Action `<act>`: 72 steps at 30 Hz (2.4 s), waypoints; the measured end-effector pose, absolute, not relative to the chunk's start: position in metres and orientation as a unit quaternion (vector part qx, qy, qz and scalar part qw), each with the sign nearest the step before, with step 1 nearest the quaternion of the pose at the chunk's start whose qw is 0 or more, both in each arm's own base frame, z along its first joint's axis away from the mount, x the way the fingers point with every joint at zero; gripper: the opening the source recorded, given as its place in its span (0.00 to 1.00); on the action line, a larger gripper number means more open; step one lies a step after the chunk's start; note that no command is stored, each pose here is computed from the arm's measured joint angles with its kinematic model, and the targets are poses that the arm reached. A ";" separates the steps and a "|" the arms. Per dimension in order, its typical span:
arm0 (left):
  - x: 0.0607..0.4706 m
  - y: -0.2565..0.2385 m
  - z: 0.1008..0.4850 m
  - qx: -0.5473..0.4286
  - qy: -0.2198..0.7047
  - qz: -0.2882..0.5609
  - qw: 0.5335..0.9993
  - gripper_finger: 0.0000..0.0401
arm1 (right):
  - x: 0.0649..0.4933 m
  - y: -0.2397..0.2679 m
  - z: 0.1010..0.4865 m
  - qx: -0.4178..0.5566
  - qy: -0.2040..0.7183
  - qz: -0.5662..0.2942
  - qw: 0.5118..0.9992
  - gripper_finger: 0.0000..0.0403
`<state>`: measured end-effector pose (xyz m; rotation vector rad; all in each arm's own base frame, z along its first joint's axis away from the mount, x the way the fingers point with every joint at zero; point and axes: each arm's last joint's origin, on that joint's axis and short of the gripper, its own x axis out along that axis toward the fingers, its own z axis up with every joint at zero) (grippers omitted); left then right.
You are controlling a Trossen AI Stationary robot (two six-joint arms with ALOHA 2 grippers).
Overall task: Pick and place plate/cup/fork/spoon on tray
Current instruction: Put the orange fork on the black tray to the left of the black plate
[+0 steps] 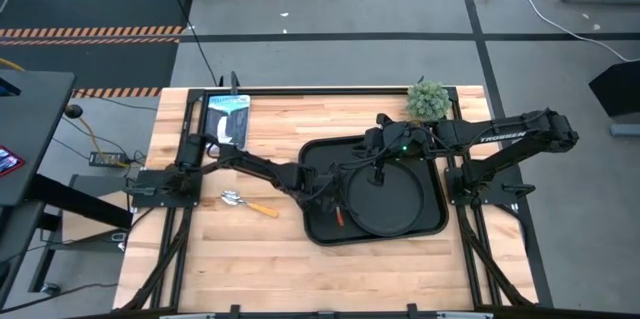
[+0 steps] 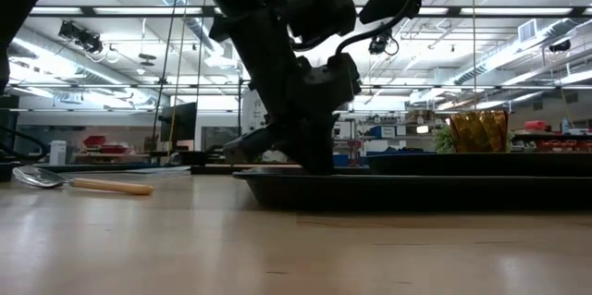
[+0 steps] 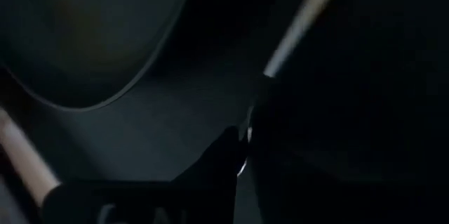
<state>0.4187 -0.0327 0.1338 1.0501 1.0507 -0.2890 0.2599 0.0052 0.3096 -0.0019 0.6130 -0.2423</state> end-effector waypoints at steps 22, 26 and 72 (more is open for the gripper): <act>0.420 -0.034 0.135 0.448 0.474 -0.108 0.751 0.37 | 0.260 0.005 0.310 0.000 0.298 -0.119 0.947 0.19; 0.423 -0.033 0.136 0.447 0.462 -0.100 0.759 0.36 | 0.260 0.005 0.310 0.000 0.298 -0.119 0.947 0.19; 0.426 -0.026 0.132 0.354 0.457 -0.088 0.811 0.35 | 0.261 0.006 0.312 -0.005 0.289 -0.111 0.951 0.19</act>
